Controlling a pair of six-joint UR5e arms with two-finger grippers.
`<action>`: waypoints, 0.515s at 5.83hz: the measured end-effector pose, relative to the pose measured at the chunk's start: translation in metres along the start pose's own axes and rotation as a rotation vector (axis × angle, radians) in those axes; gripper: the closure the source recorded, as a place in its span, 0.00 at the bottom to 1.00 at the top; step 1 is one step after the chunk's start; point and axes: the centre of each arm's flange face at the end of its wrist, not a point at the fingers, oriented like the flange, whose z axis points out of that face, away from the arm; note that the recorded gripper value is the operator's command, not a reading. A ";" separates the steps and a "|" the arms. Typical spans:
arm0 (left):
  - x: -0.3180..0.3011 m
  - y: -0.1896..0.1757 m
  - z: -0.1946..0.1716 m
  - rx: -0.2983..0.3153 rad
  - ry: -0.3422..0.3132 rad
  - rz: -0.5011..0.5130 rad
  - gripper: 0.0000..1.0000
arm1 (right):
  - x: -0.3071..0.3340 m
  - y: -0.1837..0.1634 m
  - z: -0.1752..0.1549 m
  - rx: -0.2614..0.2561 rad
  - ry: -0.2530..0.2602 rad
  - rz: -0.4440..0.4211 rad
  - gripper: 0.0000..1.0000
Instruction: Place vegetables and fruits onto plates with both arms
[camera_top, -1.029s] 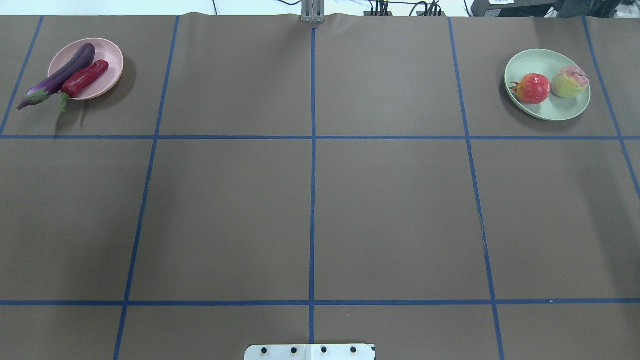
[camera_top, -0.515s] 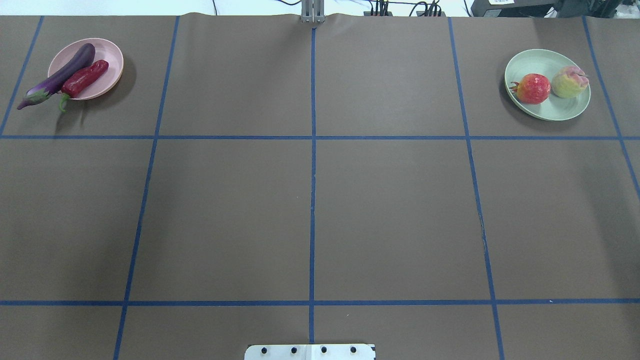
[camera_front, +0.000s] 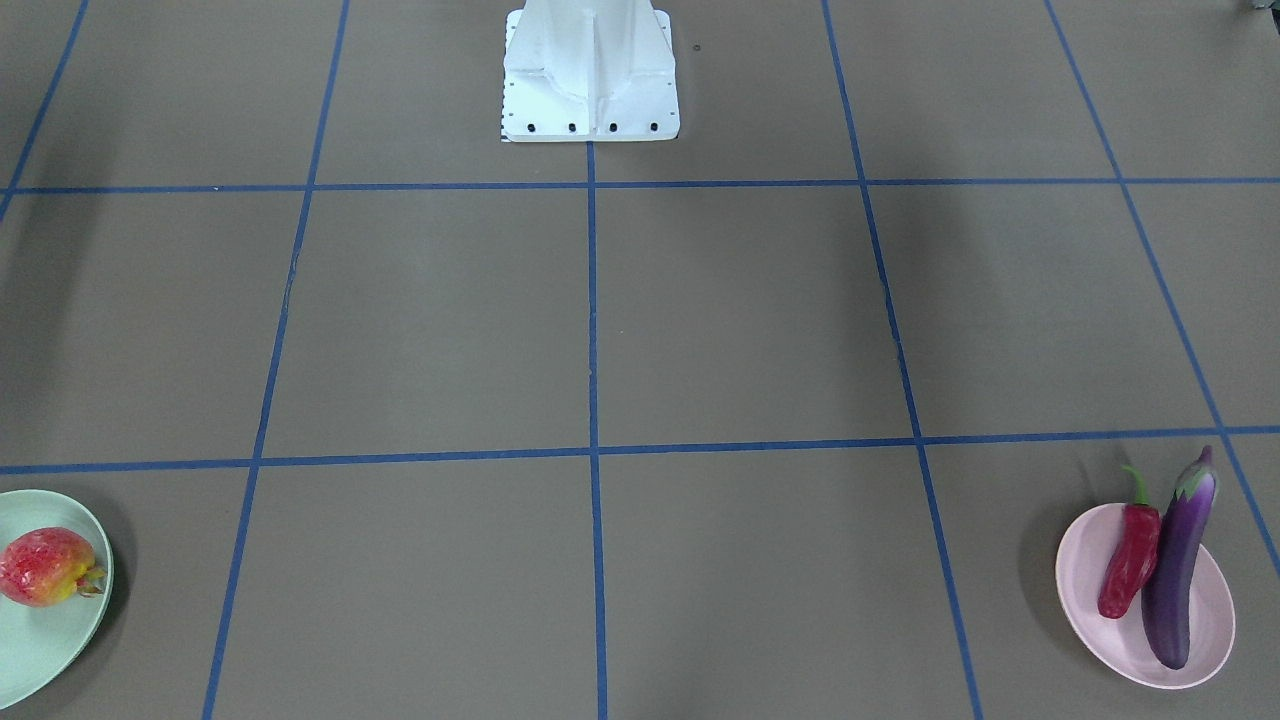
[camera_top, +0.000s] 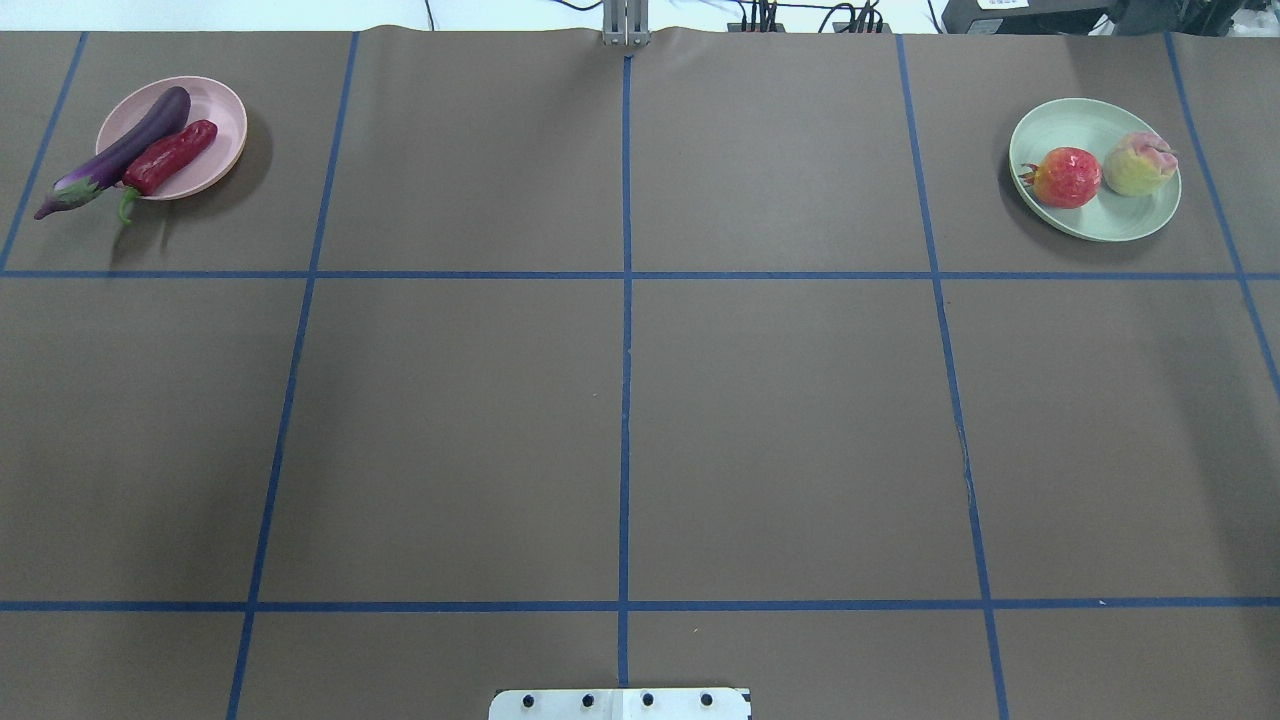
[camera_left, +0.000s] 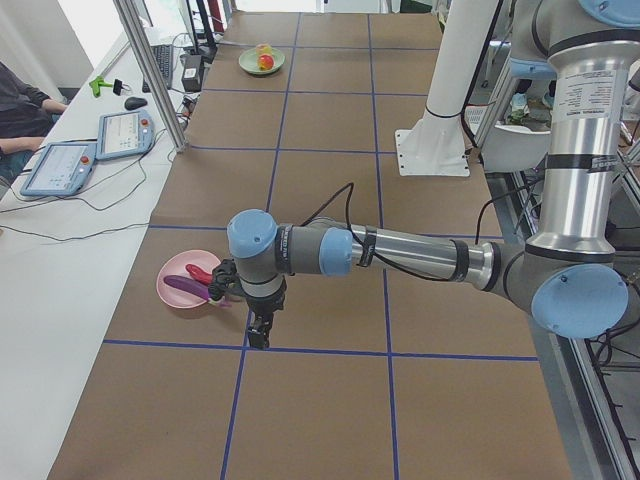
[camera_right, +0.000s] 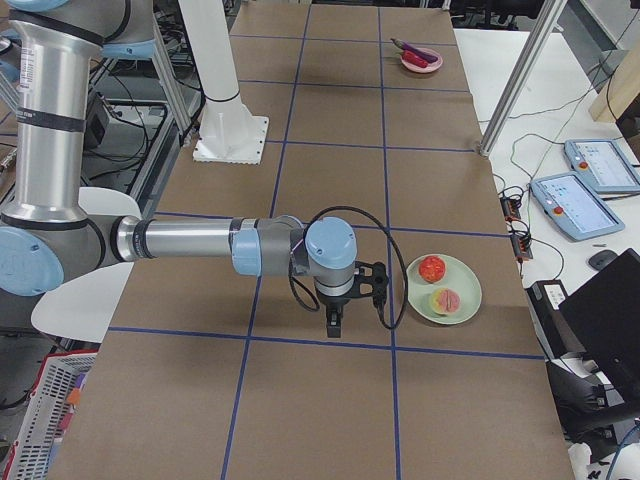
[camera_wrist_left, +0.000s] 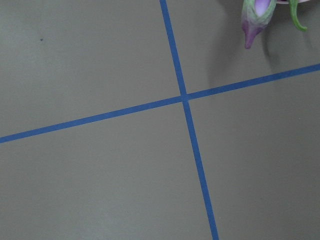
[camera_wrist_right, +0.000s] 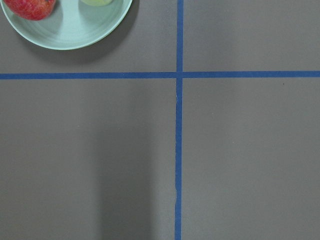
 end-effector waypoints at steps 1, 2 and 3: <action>0.000 0.000 0.000 0.001 0.000 0.000 0.00 | 0.001 0.002 -0.002 0.003 0.000 0.004 0.00; 0.000 0.000 -0.001 0.002 -0.001 0.000 0.00 | 0.004 0.006 0.000 -0.002 0.000 0.011 0.00; 0.001 0.000 -0.002 0.003 -0.001 0.000 0.00 | 0.007 0.012 0.003 -0.010 -0.001 0.020 0.00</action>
